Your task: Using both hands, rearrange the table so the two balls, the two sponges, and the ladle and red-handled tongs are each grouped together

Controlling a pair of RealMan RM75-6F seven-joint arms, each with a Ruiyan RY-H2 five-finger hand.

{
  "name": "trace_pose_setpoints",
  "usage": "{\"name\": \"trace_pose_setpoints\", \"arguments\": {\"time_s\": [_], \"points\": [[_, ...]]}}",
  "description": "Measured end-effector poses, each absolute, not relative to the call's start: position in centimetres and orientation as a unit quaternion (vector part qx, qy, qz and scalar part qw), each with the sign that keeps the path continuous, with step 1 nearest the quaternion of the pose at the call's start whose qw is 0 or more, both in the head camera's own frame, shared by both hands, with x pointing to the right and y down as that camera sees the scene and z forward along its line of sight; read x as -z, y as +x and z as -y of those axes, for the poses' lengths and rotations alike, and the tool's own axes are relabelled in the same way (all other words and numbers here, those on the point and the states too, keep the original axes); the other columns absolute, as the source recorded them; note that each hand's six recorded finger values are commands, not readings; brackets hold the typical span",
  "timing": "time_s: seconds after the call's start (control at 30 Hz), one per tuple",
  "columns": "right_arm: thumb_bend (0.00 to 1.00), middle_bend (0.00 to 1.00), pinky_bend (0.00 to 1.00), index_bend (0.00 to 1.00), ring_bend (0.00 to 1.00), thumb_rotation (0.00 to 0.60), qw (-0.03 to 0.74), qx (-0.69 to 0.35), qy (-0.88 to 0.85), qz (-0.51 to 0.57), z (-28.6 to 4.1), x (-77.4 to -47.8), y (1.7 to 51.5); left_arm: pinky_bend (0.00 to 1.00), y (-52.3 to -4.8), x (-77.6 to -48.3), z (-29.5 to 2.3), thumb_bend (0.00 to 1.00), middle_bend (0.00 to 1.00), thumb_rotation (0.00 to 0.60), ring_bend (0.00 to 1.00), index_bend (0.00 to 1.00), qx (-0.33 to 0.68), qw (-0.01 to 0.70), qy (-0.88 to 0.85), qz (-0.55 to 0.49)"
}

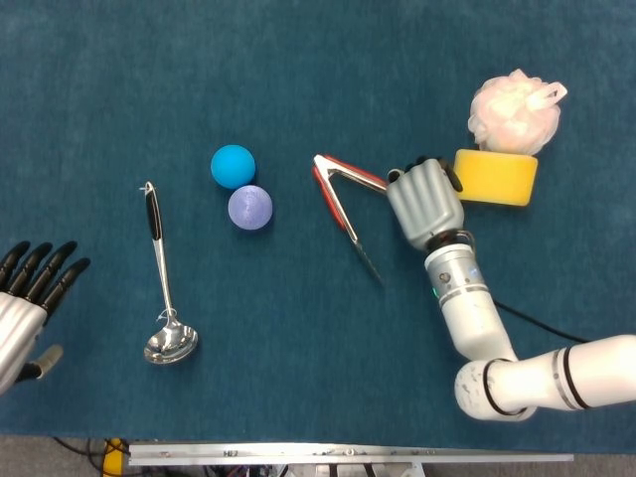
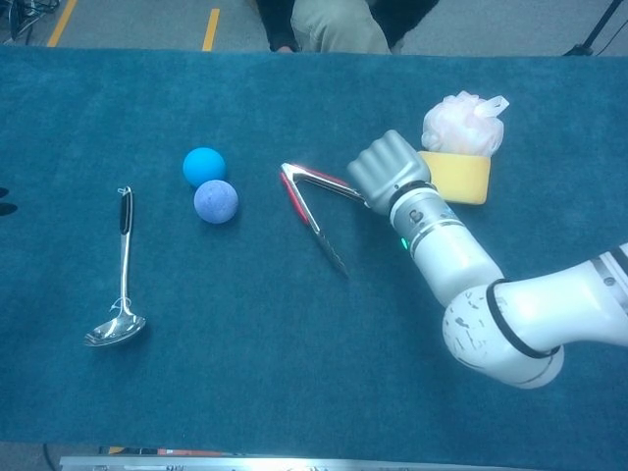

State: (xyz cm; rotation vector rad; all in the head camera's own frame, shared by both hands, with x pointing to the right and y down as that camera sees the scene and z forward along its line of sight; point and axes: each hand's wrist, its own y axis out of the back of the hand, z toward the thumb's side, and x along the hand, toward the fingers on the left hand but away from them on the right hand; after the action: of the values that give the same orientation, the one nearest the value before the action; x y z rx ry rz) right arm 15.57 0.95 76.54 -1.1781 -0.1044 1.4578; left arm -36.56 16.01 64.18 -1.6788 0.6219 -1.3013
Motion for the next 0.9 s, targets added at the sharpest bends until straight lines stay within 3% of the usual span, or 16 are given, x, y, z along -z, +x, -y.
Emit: {"name": "trace_pose_setpoints", "arguments": {"time_s": [0.33,0.9], "points": [[0.38,0.49,0.64,0.33,0.42,0.6,0.584,-0.632,-0.506,0.052,-0.83,-77.22,14.98,0.03,-36.67,-64.16,-16.1,0.22,0.0,0.6,0.0,0.0,0.526,0.446,-0.679,-0.252],[0.53,0.61,0.72,0.56,0.54,0.6,0.589,-0.619,-0.516,0.058,-1.38,-77.59,14.68,0.03,-36.58,-64.28,-16.22,0.22,0.0,0.6,0.0,0.0,0.526,0.444,-0.681,-0.25]]}}
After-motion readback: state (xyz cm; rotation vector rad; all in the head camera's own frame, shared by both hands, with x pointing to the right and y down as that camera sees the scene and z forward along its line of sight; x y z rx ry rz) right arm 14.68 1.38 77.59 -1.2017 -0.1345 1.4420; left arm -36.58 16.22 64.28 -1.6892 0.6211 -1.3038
